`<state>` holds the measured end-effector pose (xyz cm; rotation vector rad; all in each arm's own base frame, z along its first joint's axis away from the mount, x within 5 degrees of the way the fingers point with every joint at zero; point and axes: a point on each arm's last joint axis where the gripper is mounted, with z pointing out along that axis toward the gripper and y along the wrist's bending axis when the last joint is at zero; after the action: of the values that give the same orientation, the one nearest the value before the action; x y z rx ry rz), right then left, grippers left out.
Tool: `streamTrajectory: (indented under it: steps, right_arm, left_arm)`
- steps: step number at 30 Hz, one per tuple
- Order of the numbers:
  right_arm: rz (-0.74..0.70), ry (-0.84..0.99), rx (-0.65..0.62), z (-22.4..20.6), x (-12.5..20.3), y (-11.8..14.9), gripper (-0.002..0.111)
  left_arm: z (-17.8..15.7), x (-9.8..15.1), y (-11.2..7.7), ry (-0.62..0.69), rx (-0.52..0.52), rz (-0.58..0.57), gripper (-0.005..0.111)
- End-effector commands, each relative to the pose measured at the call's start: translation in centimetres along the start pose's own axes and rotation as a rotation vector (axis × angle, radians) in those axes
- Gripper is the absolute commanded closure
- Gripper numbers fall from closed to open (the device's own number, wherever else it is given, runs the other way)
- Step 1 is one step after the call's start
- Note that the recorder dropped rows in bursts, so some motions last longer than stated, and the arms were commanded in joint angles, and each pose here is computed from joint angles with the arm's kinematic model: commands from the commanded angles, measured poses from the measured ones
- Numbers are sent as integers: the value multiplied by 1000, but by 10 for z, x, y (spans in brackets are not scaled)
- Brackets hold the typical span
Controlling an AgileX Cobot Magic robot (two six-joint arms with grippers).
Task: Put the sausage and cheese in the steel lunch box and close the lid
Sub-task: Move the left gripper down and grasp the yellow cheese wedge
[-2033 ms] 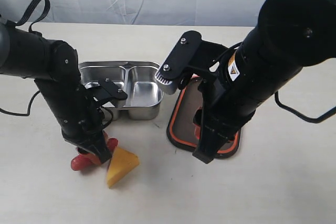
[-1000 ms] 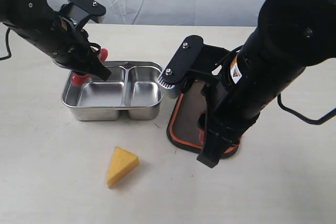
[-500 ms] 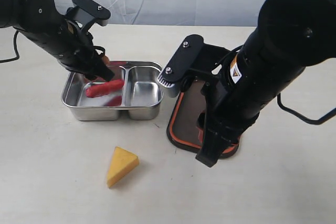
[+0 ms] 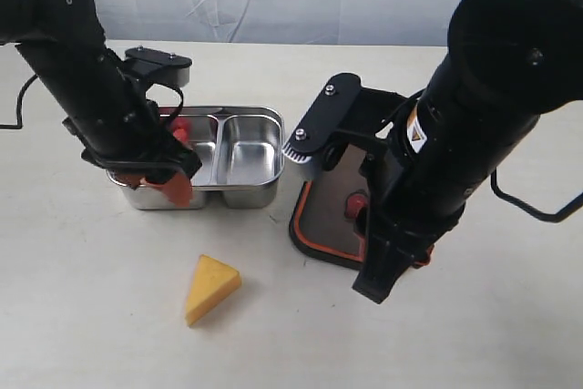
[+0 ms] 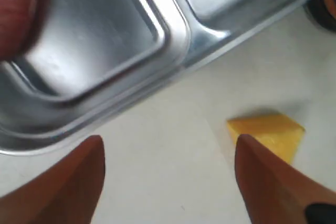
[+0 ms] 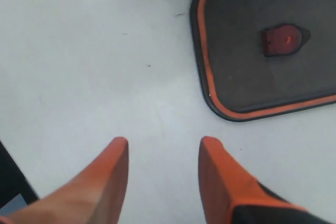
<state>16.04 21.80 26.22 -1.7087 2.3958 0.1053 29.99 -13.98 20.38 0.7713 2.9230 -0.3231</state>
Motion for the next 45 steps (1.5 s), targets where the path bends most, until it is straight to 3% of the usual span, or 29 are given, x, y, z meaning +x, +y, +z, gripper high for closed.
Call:
streamTrajectory:
  steps: [1, 5, 9, 14, 25, 35, 45]
  right_arm:
    - [13, 16, 1, -2, 3, 1, 66]
    - [17, 28, -2, -2, 4, 2, 66]
    - [10, 27, 11, -2, 4, 0, 66]
    - [13, 27, 11, -2, 4, 0, 66]
    - [21, 21, 5, -2, 4, 1, 66]
    - [26, 19, 1, -2, 4, 1, 66]
    - [25, 17, 7, -2, 3, 1, 66]
  left_arm:
    - [2, 17, -16, 131, 180, -18, 40]
    - [22, 35, -37, 194, 211, 14, 40]
    - [38, 37, -69, 128, 172, 91, 40]
    - [44, 36, -85, 83, 27, 129, 40]
    - [45, 33, -87, 42, -6, 91, 40]
    - [59, 46, -80, 41, -22, 74, 40]
    - [63, 44, -82, -12, 2, 29, 40]
